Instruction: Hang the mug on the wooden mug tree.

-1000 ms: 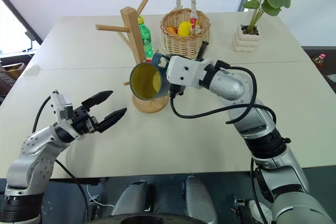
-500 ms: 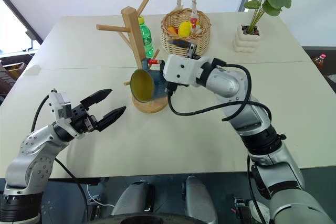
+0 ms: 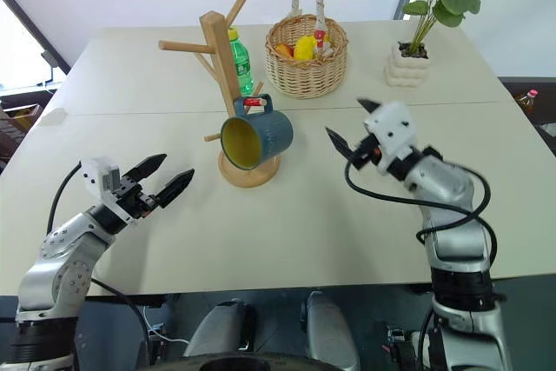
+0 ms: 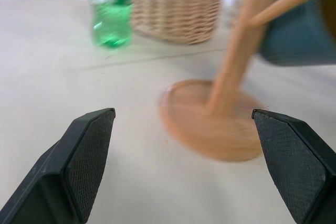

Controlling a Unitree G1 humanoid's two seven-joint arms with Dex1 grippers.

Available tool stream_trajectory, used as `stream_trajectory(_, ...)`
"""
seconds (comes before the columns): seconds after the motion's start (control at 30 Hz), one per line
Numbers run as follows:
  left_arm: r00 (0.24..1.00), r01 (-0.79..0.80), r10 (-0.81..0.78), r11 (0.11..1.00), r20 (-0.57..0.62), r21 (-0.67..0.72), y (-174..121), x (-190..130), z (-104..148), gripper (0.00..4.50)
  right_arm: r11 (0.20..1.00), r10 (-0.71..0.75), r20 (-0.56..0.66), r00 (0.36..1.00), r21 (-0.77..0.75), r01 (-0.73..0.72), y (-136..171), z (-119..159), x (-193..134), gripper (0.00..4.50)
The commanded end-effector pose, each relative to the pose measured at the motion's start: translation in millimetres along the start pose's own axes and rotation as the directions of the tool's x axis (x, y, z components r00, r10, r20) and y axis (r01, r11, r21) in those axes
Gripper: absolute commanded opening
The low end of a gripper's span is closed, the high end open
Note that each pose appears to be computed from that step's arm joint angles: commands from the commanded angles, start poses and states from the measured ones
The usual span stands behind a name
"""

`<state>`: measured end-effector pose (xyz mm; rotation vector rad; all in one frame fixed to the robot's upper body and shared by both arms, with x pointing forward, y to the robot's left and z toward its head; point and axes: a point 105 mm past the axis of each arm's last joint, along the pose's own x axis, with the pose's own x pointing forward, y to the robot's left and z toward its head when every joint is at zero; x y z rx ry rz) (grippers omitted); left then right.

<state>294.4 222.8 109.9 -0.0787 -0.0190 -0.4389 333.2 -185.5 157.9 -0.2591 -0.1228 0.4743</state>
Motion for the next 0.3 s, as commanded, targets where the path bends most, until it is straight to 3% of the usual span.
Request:
stream_trajectory(0.03, 0.988, -0.157, 0.157, 0.987, 0.012, 0.044, 24.2, -9.4, -0.9, 4.5, 0.992, -0.078, 0.024, 0.997, 0.103, 0.075, -8.1, -12.8, -5.7, 4.06)
stream_trajectory(0.3, 0.954, -0.298, 0.298, 0.954, 0.009, 0.042, 39.0, -26.0, -11.1, 4.5, 0.982, -0.08, -0.002, 0.997, 0.174, 0.079, -1.9, -37.8, 3.2, 4.06)
